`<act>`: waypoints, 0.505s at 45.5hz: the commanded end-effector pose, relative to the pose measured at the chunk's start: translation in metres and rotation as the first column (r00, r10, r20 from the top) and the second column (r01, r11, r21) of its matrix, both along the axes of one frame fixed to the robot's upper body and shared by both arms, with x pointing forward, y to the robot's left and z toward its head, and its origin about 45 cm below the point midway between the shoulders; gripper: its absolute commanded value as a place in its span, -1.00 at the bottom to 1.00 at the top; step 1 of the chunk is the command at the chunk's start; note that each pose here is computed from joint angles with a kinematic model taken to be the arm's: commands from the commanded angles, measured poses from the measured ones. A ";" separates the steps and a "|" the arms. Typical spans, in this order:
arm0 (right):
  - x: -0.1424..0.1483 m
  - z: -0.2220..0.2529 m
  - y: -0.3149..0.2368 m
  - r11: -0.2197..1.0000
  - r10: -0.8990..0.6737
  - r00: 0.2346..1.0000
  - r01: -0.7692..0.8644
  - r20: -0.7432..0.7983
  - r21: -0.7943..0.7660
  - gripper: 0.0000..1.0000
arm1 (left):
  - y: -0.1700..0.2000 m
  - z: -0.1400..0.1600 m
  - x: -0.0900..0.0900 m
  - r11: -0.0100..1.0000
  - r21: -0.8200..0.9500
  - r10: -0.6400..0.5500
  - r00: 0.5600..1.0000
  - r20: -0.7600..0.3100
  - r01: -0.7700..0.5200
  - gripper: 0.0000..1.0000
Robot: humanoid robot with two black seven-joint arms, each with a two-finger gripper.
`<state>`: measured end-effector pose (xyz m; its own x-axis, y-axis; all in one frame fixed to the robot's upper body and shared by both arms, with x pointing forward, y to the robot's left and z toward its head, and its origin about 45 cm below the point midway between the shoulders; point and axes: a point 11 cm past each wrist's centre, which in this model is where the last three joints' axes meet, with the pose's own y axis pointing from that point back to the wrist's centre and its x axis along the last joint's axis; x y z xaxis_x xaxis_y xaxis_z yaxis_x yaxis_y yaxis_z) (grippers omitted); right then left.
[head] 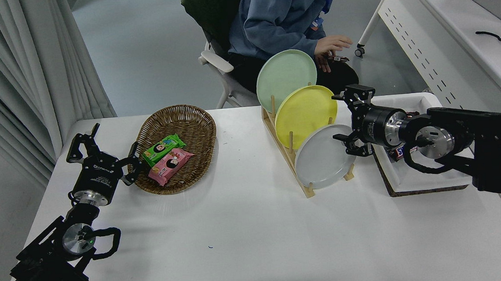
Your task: Place the plate on the table
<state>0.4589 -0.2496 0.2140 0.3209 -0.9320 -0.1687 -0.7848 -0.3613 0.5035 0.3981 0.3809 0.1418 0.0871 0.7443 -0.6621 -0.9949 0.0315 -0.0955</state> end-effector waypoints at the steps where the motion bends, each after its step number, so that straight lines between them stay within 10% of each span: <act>1: 0.000 -0.004 0.005 0.999 -0.032 0.999 0.033 -0.030 0.037 0.96 | 0.000 0.000 0.000 1.000 0.000 0.001 1.000 0.000 -0.001 1.00; 23: -0.001 -0.007 0.010 0.997 -0.064 0.994 0.068 -0.084 0.039 0.64 | 0.000 0.000 0.000 1.000 -0.001 0.000 1.000 0.001 0.000 1.00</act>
